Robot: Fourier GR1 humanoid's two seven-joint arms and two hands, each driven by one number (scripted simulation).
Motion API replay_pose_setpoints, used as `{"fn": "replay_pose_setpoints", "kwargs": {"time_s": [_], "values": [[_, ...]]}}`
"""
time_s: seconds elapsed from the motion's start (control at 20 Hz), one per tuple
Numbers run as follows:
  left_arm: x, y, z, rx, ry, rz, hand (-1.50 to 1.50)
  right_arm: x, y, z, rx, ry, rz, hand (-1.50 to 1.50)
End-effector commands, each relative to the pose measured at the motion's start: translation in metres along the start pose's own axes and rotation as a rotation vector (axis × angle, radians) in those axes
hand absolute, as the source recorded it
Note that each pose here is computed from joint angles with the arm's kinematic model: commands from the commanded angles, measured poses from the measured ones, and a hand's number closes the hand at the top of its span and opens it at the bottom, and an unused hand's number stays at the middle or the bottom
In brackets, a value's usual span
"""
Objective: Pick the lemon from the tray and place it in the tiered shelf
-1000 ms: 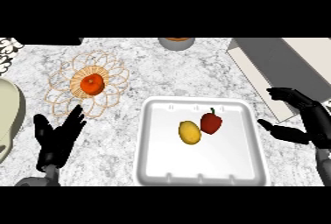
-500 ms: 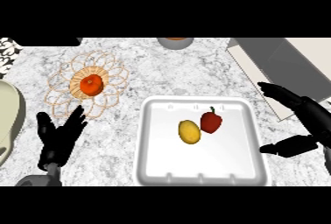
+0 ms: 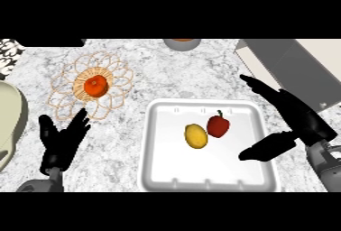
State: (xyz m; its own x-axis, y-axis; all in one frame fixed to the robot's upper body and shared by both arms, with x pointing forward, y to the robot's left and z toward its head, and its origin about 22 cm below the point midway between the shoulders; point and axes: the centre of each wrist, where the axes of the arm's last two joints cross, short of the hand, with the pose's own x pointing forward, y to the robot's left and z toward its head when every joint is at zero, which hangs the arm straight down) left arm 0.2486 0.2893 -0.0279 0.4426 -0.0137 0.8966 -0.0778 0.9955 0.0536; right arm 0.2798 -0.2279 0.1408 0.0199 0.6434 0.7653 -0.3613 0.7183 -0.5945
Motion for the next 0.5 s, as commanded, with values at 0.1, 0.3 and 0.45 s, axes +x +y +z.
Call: {"fn": "replay_pose_setpoints", "kwargs": {"time_s": [0.1, 0.3, 0.45], "values": [[0.005, -0.011, -0.003, -0.004, 0.008, -0.012, 0.00, 0.052, 0.042, -0.011, -0.056, 0.115, 0.101, -1.50], [0.011, 0.022, 0.001, 0.003, -0.009, 0.015, 0.00, 0.050, 0.056, -0.035, -0.020, 0.191, 0.142, -1.50], [0.004, 0.017, 0.001, 0.014, -0.003, -0.010, 0.00, 0.058, 0.085, -0.037, 0.027, 0.228, 0.187, -1.50]]}}
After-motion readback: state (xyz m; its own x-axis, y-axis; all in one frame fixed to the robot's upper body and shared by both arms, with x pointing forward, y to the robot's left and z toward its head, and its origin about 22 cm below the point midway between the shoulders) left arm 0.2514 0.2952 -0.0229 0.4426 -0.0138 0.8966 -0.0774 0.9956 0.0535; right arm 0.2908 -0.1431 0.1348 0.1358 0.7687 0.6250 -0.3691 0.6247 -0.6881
